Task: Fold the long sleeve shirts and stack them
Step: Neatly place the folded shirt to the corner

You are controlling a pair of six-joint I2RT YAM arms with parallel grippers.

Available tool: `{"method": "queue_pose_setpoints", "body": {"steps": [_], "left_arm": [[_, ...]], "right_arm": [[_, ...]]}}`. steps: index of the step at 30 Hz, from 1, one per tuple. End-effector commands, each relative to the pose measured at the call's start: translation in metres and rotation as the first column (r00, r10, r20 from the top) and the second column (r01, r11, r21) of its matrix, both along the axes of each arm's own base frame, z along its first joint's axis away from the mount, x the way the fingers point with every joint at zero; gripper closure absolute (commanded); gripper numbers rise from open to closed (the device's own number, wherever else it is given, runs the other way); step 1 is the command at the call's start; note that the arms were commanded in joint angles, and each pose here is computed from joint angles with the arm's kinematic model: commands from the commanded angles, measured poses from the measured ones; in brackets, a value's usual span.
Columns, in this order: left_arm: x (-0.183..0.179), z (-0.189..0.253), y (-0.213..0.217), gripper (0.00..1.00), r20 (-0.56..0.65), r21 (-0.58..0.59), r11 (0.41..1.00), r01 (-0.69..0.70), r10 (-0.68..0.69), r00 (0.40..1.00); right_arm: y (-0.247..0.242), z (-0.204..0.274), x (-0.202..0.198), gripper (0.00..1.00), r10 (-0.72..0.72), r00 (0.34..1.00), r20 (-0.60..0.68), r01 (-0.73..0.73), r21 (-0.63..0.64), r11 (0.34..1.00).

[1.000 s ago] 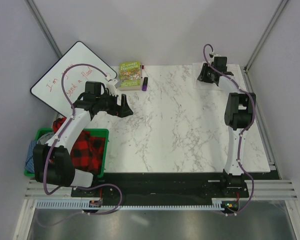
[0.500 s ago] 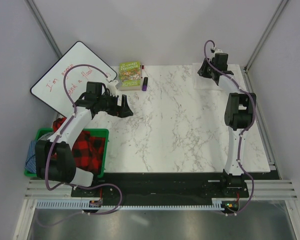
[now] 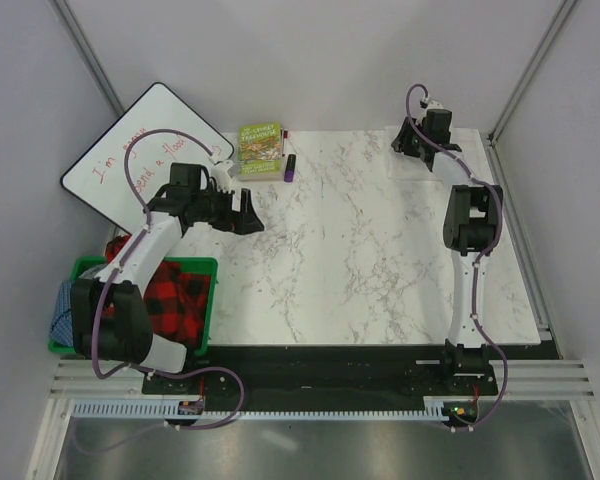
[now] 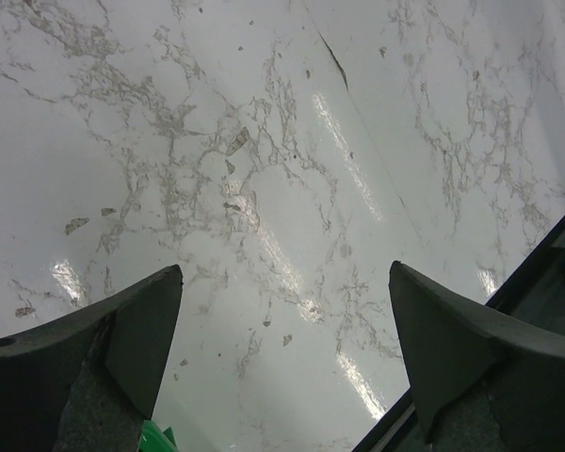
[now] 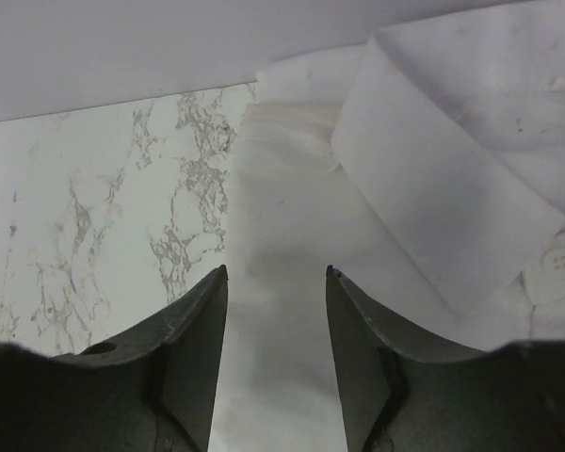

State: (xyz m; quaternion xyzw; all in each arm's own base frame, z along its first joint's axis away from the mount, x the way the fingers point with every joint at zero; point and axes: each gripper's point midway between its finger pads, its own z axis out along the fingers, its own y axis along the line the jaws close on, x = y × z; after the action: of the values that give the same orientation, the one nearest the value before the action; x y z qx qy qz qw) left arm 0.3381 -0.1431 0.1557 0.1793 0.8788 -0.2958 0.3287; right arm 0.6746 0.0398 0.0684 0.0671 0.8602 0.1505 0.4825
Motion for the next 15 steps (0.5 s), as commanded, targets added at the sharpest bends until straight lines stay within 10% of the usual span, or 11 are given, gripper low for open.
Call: {"method": "queue_pose_setpoints", "body": {"steps": [1,5,15], "left_arm": [[0.007,0.039,-0.008,0.02,0.075,-0.071,0.997,0.039,-0.034,0.997],[0.017,0.052,-0.009,0.01,0.056,-0.084,0.996,0.007,-0.002,0.998],[0.008,0.025,-0.007,0.00,0.100,0.132,0.991,0.018,-0.031,0.995]], "right_arm": [[0.003,0.163,0.002,0.38,0.045,0.956,0.288,-0.033,-0.048,0.998],[0.005,0.233,-0.046,0.02,0.128,0.943,0.308,-0.086,-0.146,0.986],[0.006,0.223,-0.227,0.02,0.283,0.959,0.027,-0.266,-0.265,0.927]]}}
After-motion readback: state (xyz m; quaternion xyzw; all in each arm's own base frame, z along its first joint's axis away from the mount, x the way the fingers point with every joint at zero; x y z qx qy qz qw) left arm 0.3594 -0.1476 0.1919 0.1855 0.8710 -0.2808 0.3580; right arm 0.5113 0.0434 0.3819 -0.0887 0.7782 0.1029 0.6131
